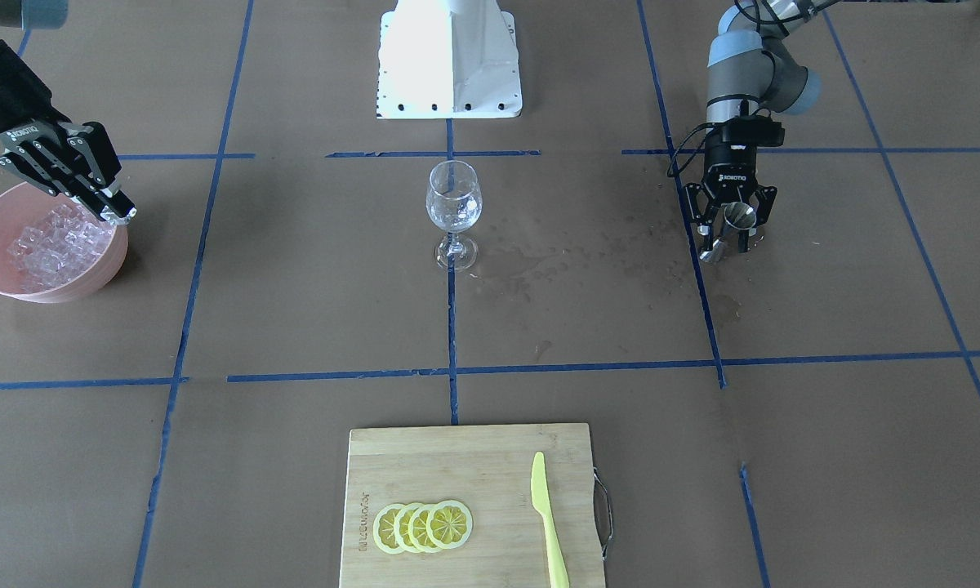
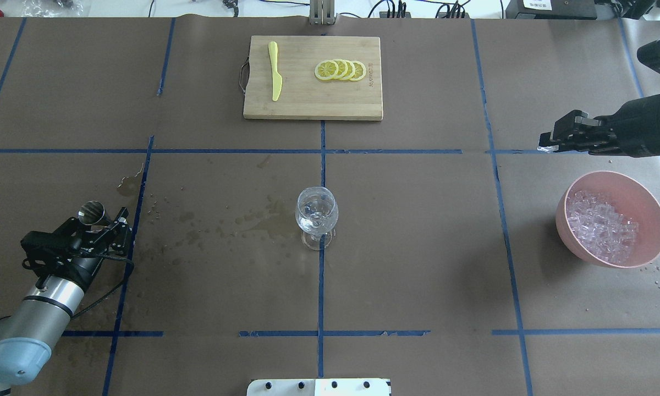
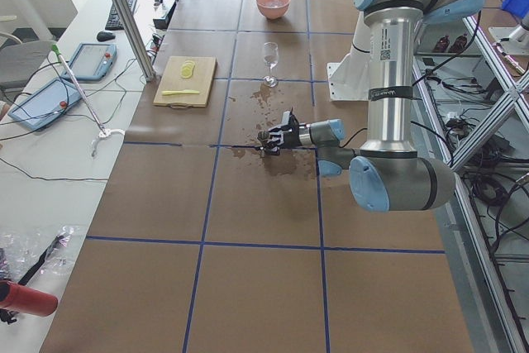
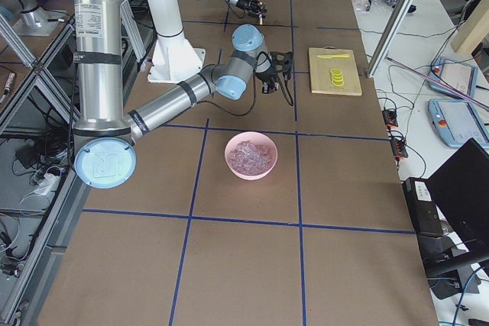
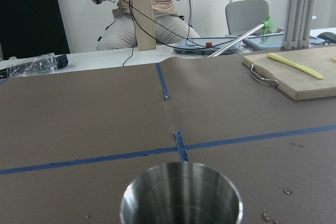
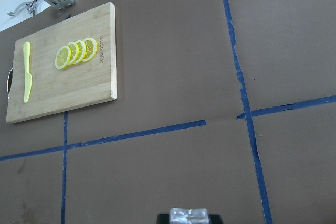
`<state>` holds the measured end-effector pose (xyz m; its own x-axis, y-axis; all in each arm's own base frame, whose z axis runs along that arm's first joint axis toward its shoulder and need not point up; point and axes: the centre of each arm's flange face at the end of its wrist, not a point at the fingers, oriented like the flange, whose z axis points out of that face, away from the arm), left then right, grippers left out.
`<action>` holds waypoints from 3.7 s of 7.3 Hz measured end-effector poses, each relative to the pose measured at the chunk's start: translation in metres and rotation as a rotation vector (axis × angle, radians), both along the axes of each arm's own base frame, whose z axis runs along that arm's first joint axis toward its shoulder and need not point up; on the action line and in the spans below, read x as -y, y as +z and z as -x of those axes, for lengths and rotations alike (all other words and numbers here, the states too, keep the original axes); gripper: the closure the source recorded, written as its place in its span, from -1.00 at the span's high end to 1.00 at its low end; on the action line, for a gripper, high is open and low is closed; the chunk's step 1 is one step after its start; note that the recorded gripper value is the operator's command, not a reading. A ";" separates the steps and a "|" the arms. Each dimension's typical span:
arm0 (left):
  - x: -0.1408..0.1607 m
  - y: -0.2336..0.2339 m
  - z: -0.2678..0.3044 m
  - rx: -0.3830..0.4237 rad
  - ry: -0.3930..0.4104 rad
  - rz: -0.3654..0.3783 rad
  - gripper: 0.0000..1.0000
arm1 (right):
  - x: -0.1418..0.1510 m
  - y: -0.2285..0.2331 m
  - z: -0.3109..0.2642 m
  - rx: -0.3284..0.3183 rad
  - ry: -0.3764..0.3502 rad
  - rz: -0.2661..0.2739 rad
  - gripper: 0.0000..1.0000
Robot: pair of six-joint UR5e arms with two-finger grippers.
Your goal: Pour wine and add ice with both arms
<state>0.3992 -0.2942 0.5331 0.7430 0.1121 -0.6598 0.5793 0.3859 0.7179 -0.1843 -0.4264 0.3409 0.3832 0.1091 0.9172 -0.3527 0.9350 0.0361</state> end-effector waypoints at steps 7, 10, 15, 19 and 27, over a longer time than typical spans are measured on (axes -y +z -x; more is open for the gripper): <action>-0.001 -0.008 0.019 -0.032 0.120 0.058 1.00 | -0.001 0.000 0.000 0.000 -0.002 0.000 -1.00; -0.015 -0.014 0.049 -0.041 0.220 0.100 1.00 | -0.003 0.000 0.002 0.003 -0.013 0.003 -1.00; -0.031 -0.041 0.082 -0.085 0.479 0.233 1.00 | 0.008 -0.070 0.039 0.098 -0.072 0.074 -1.00; 0.003 -0.093 0.154 0.004 0.585 0.436 1.00 | 0.006 -0.138 0.101 0.103 -0.105 0.090 -1.00; 0.088 -0.068 0.303 0.088 0.690 0.408 1.00 | -0.034 -0.219 0.249 0.062 -0.088 0.069 -1.00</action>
<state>0.0964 -0.3823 0.4649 0.6454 0.3269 -0.6903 0.0631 0.8779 0.4746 -0.4329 -0.3929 0.1223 0.3371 0.1412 0.9308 -0.2688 0.9620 -0.0485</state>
